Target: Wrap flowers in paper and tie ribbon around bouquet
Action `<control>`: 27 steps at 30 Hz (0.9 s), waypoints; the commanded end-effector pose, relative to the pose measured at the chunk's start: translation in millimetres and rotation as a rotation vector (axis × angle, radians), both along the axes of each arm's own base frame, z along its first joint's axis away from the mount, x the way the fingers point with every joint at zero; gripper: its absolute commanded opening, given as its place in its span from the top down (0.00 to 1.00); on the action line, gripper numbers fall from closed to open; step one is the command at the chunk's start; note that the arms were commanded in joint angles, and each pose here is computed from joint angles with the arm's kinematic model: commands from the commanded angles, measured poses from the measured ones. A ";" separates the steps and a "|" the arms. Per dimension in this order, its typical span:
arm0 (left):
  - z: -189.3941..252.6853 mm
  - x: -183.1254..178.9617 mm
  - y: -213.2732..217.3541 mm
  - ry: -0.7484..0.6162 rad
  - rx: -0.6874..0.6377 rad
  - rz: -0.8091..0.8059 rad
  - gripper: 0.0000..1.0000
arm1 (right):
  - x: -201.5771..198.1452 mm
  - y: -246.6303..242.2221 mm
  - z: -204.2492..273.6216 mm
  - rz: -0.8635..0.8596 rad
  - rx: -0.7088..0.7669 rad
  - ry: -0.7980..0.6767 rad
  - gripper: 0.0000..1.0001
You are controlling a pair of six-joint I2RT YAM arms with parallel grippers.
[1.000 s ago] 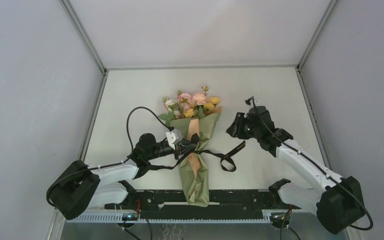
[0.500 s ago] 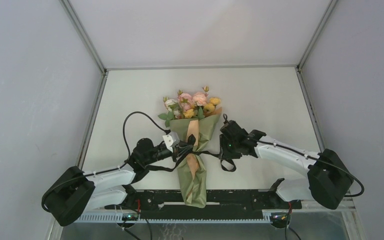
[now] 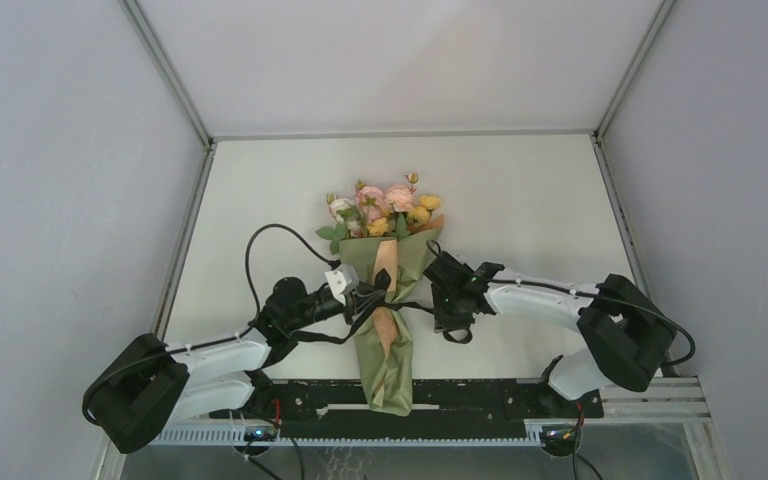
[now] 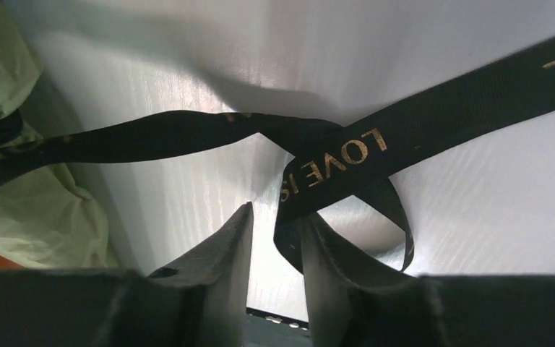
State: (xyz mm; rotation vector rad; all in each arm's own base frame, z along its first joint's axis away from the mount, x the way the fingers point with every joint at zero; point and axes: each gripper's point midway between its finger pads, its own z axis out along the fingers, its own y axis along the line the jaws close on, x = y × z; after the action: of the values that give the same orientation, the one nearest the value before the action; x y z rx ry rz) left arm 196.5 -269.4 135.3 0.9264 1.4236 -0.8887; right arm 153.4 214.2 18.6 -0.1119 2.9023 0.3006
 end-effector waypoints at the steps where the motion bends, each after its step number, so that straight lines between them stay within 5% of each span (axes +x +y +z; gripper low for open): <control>1: 5.3 -2.9 1.7 -0.035 -0.020 -0.001 1.00 | 1.1 13.7 -1.5 0.042 0.052 0.001 0.76; 3: 6.1 -2.8 1.8 -0.044 -0.018 -0.003 1.00 | 7.7 2.0 3.9 0.037 0.013 -0.042 0.99; 5: 6.7 -2.9 2.3 -0.055 -0.016 -0.003 1.00 | 31.0 -16.4 31.4 0.020 -0.021 -0.181 1.00; 8: 6.0 -7.1 0.3 -0.064 -0.012 -0.029 1.00 | 81.8 -8.3 114.8 0.034 0.170 -0.444 1.00; 14: 5.8 -13.8 -2.0 -0.104 0.011 -0.070 1.00 | 99.8 110.2 285.3 0.377 0.601 -0.824 1.00; 18: 1.1 -23.1 -2.0 -0.124 0.047 -0.125 1.00 | 85.7 184.2 326.6 0.563 0.778 -0.788 1.00; 25: 0.7 -27.7 -2.2 -0.141 0.056 -0.153 1.00 | 99.8 253.7 275.3 0.592 0.742 -0.604 1.00; 27: 0.2 -28.0 -2.0 -0.135 0.056 -0.153 1.00 | 97.0 262.9 261.7 0.604 0.748 -0.535 0.91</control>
State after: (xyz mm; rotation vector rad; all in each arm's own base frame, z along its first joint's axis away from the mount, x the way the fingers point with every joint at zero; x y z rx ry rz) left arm 176.2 -271.8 134.0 1.0928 1.3333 -0.8812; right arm 264.1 459.7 300.6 -0.7211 1.9249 1.1433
